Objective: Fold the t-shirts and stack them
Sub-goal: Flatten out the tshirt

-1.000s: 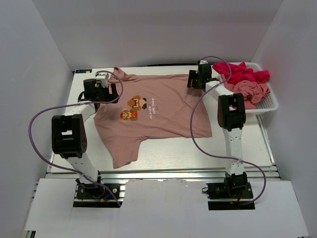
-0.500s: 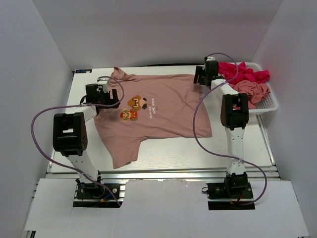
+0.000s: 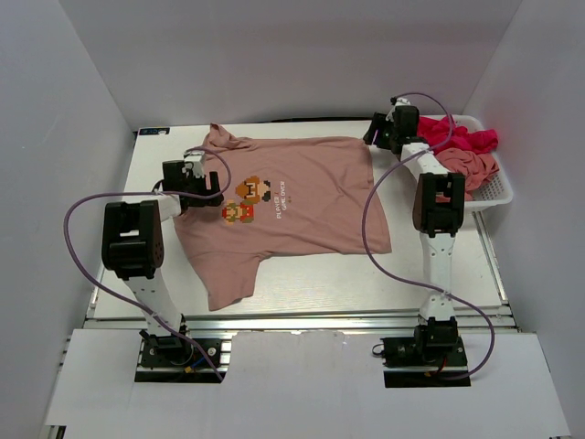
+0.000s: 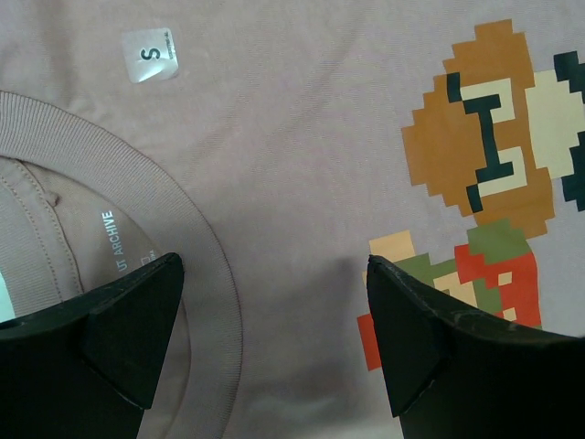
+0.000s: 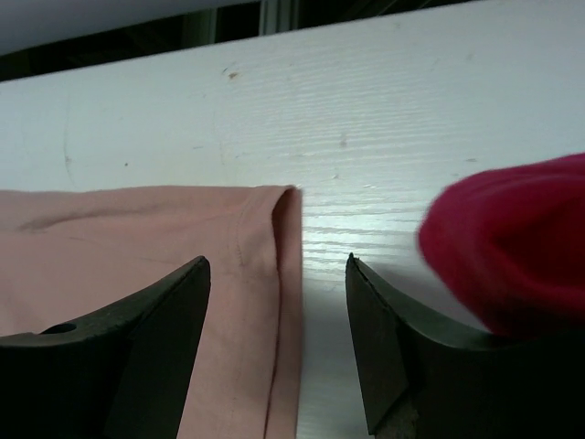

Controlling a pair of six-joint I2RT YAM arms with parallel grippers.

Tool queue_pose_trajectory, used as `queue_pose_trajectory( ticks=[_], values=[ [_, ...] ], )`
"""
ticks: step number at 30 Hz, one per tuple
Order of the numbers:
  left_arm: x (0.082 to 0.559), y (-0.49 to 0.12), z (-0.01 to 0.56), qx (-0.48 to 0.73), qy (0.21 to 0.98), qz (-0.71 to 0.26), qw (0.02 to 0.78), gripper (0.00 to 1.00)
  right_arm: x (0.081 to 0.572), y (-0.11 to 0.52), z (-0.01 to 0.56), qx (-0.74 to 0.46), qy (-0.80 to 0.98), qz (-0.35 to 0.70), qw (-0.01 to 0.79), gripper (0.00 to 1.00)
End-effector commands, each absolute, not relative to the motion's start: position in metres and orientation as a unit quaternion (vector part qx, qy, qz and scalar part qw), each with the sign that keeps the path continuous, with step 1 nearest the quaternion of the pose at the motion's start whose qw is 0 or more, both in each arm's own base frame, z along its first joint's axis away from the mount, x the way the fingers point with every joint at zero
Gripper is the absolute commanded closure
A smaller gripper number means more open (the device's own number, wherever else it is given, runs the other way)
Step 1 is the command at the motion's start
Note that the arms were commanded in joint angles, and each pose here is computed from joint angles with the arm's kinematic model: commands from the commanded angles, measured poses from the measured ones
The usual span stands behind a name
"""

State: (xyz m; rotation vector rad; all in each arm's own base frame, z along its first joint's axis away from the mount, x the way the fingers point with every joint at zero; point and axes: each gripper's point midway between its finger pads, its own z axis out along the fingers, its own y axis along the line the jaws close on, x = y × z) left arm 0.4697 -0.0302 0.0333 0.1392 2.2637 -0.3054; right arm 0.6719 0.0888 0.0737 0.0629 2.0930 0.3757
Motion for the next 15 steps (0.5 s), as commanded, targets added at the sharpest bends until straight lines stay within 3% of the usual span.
queue_pose_trajectory(
  ticks=[1, 15],
  values=[
    [0.484, -0.029, 0.055, 0.061, 0.888, -0.122, 0.439, 0.09, 0.674, 0.111, 0.079, 0.001, 0.850, 0.214, 0.482, 0.34],
    [0.483, -0.020, 0.059, 0.053, 0.888, -0.118, 0.442, 0.09, 0.660, 0.124, 0.062, -0.007, 0.856, 0.251, 0.451, 0.36]
  ],
)
